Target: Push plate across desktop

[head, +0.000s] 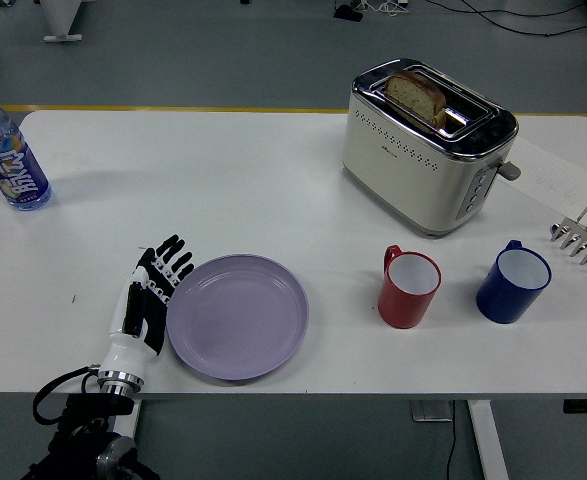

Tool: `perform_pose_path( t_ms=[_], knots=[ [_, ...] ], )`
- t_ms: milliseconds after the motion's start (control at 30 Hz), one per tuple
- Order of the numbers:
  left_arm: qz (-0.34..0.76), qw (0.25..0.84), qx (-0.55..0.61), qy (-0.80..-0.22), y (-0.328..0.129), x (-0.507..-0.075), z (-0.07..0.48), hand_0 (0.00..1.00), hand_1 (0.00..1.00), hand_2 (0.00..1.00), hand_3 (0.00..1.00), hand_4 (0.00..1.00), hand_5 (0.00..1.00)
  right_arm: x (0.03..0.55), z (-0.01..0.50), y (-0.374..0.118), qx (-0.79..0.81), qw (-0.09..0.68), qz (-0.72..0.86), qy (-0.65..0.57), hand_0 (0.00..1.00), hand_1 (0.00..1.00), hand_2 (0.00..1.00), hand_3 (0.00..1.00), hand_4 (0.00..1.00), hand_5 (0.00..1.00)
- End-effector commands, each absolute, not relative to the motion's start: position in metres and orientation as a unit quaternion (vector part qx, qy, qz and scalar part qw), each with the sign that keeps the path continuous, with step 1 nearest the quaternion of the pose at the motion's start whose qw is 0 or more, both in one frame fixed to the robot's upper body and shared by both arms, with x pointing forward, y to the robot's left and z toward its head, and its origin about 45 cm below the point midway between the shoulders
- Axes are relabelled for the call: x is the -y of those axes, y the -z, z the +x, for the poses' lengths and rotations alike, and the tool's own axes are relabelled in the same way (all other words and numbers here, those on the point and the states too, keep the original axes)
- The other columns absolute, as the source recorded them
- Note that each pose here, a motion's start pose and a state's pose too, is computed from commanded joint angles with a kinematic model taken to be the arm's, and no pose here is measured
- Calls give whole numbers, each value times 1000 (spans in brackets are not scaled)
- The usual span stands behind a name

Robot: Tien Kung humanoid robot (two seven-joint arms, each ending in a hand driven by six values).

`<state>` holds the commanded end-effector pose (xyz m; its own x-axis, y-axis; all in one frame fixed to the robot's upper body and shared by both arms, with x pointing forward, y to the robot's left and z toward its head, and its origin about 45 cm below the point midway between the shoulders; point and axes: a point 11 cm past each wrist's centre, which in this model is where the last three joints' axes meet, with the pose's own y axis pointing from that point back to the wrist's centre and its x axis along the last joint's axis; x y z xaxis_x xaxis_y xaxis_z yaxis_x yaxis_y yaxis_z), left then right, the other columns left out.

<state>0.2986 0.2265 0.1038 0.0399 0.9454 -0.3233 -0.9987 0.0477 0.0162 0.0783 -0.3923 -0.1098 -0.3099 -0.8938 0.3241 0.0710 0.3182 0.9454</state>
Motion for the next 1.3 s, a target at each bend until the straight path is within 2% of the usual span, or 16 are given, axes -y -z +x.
perform_pose_path(
  t_ms=[400,967,1133,1300],
  knots=[
    [-113,730,-131,-661,-107,-206,300,815,848,893,815,515,998,392,79,110,645,493,320,489,636,593,677,748,458,525],
    [-119,734,-126,-657,-112,-203,303,812,844,891,814,514,998,392,80,110,645,492,320,489,636,593,677,749,459,525],
    [-117,727,-110,-668,-117,-210,305,816,844,886,807,517,998,392,79,110,646,492,319,489,636,593,677,749,459,525],
    [-97,718,-57,-687,-138,-238,317,816,844,886,807,517,998,393,78,110,647,491,317,490,636,593,677,749,459,525]
  ],
)
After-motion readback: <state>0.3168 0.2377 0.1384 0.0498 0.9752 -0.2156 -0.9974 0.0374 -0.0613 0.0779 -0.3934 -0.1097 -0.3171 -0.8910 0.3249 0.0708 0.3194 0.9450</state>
